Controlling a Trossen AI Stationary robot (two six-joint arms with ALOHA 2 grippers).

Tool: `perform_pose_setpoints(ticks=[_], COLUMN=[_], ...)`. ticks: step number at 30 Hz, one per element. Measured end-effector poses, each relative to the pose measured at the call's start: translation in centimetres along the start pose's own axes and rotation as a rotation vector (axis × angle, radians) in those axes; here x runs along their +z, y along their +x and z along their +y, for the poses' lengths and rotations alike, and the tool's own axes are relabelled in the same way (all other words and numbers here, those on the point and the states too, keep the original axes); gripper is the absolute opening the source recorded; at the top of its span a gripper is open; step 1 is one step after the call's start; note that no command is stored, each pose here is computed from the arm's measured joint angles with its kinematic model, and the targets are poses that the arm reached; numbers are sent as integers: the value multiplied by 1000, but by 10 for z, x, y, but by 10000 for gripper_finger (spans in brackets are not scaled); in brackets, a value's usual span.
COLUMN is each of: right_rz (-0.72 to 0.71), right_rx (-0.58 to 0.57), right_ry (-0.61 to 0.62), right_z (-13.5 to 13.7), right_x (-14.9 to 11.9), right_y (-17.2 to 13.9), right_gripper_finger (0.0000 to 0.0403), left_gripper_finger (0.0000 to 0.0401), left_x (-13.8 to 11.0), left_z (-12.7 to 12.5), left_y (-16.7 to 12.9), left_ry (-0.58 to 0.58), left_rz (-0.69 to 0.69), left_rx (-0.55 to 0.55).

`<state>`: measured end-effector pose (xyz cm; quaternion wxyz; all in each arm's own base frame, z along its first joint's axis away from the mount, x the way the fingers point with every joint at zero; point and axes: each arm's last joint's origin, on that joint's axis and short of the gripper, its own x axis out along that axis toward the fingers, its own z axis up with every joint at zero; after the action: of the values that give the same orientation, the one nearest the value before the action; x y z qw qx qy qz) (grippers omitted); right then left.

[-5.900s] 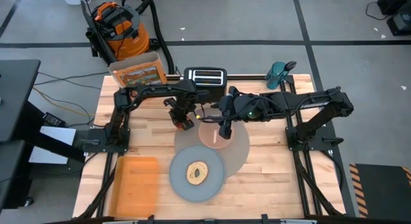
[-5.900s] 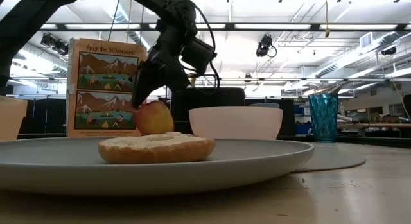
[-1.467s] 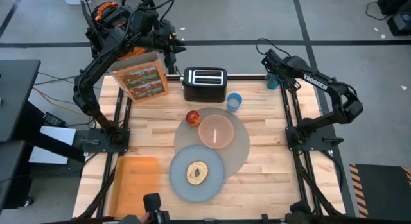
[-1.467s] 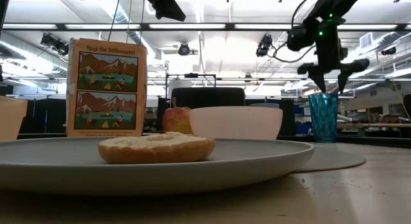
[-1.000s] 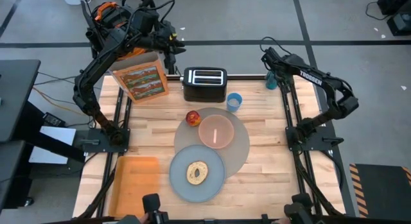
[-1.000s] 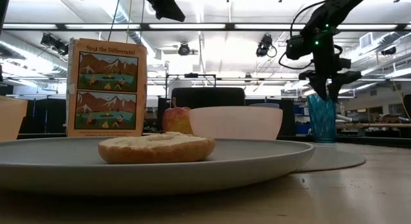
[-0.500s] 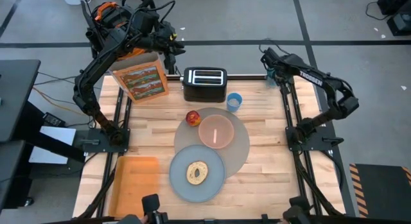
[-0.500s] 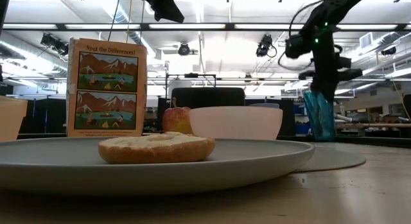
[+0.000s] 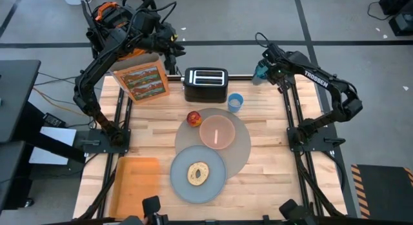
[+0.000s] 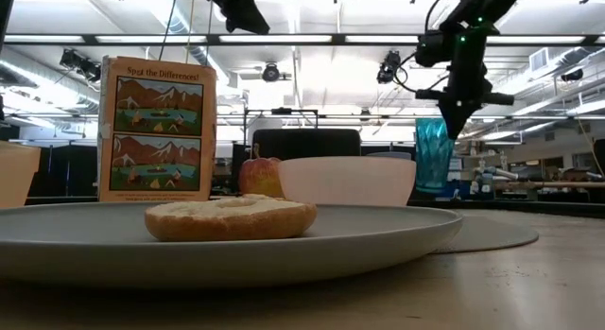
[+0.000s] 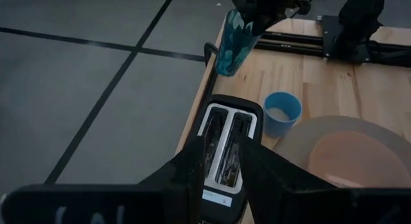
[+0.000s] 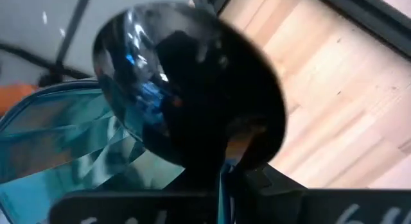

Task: Arrange a breakfast setting
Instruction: Put the black spoon on the right side of the light orange bowl on the gray placemat

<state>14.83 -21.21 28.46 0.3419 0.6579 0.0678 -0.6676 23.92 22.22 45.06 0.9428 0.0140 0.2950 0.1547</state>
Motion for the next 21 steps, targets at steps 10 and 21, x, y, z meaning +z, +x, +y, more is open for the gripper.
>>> perform_pose_setpoints(ticks=[10,21], right_rz=[157,160], right_rx=[-76,-138], right_ry=[-176,-303], right_z=[-3,3], right_x=[3,-15], right_y=[13,33], right_gripper_finger=[23,57], left_gripper_finger=[103,103], left_x=[-1,-6], left_z=[-1,-3], left_y=[0,0], left_ry=[-5,-22], left_rz=[10,60], left_rx=[-5,-24])
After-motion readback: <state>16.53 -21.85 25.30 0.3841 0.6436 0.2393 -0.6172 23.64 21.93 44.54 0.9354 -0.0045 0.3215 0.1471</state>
